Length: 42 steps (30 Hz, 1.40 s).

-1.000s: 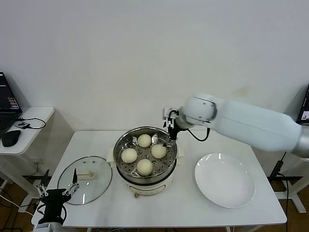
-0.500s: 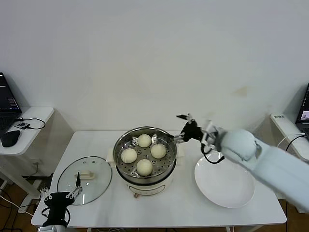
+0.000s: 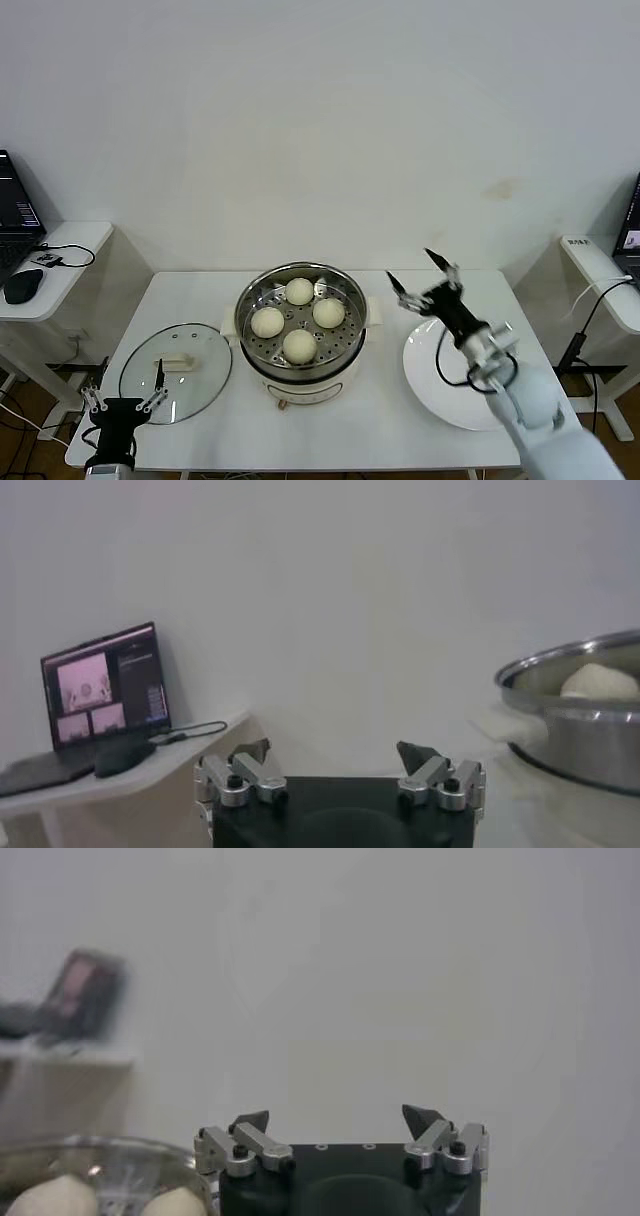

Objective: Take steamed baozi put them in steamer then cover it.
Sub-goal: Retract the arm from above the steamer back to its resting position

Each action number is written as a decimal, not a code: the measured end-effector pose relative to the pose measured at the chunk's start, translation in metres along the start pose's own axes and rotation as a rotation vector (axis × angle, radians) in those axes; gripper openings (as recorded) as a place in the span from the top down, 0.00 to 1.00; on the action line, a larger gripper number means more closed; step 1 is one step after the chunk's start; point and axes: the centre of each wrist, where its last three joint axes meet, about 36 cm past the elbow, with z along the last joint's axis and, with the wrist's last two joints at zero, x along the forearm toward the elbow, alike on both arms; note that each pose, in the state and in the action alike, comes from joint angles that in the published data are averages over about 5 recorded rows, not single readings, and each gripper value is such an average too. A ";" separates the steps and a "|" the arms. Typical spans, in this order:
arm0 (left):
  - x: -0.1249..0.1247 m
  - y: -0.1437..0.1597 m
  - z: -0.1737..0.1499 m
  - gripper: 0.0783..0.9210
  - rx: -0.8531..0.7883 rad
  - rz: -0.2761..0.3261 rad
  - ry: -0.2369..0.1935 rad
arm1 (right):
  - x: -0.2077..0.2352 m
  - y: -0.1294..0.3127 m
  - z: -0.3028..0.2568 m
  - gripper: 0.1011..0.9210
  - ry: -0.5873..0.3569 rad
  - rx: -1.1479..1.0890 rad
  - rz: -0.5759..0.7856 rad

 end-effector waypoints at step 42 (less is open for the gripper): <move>-0.104 0.049 0.116 0.12 -1.212 0.332 -0.156 | 0.214 0.003 0.021 0.12 0.216 0.052 0.696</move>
